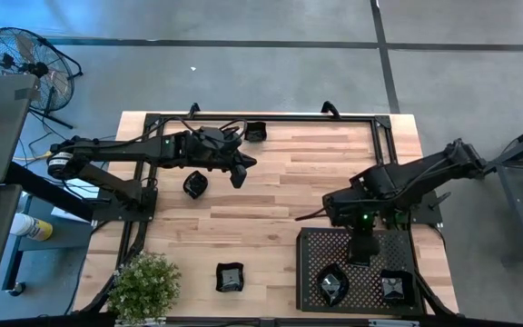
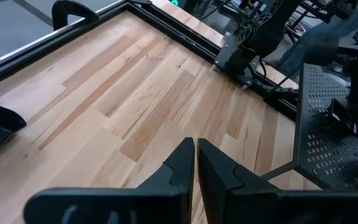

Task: Pick & Place Mini shaped plates
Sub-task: Stack the black square plate on top of the black square plate on the shelf, then stack the black distorted square plate on top of the black distorted square plate on the shelf

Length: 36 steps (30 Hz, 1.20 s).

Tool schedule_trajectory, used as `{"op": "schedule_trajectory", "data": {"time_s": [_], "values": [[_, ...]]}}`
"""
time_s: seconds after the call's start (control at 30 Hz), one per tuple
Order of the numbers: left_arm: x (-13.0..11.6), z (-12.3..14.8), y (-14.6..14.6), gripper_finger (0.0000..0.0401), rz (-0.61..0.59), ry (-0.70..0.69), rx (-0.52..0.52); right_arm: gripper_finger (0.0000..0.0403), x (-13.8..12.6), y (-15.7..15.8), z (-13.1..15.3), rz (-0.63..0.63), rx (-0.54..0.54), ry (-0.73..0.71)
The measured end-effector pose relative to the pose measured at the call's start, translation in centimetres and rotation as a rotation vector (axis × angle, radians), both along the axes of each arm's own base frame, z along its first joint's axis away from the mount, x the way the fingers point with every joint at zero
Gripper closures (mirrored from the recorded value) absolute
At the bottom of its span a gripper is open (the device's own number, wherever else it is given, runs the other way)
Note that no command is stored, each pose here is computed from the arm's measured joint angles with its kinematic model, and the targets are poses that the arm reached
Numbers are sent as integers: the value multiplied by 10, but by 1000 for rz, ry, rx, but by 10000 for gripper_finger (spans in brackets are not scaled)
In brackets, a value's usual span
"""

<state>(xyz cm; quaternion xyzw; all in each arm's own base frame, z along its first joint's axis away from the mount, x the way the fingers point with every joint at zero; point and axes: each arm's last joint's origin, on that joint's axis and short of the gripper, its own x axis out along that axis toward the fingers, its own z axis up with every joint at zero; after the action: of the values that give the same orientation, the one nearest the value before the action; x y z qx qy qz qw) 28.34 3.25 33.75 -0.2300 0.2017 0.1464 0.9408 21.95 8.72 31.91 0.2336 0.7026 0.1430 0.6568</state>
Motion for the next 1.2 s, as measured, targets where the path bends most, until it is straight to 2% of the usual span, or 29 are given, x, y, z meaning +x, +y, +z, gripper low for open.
{"op": "schedule_trajectory", "data": {"time_s": [0.33, 0.5, 0.87, 0.97, 1.03, 1.2], "values": [[0, 0, 0, 384, 0, 0, 0, 399, -3, 4, -3, 33, -9, 26], [0, 0, 0, 384, 0, 0, 0, 390, -4, 3, -17, 21, -16, 79], [-1, -2, 0, 384, 4, 22, -11, 304, -14, -5, -2, -50, -24, -15], [-6, -8, 5, 384, 32, 91, -44, 298, -22, -9, 14, -61, -40, -100], [-12, -12, 10, 385, 59, 153, -61, 308, -28, -13, 23, -83, -91, -195], [-26, -29, 25, 399, 103, 253, -104, 377, -41, -24, 28, -161, -156, -445]]}}
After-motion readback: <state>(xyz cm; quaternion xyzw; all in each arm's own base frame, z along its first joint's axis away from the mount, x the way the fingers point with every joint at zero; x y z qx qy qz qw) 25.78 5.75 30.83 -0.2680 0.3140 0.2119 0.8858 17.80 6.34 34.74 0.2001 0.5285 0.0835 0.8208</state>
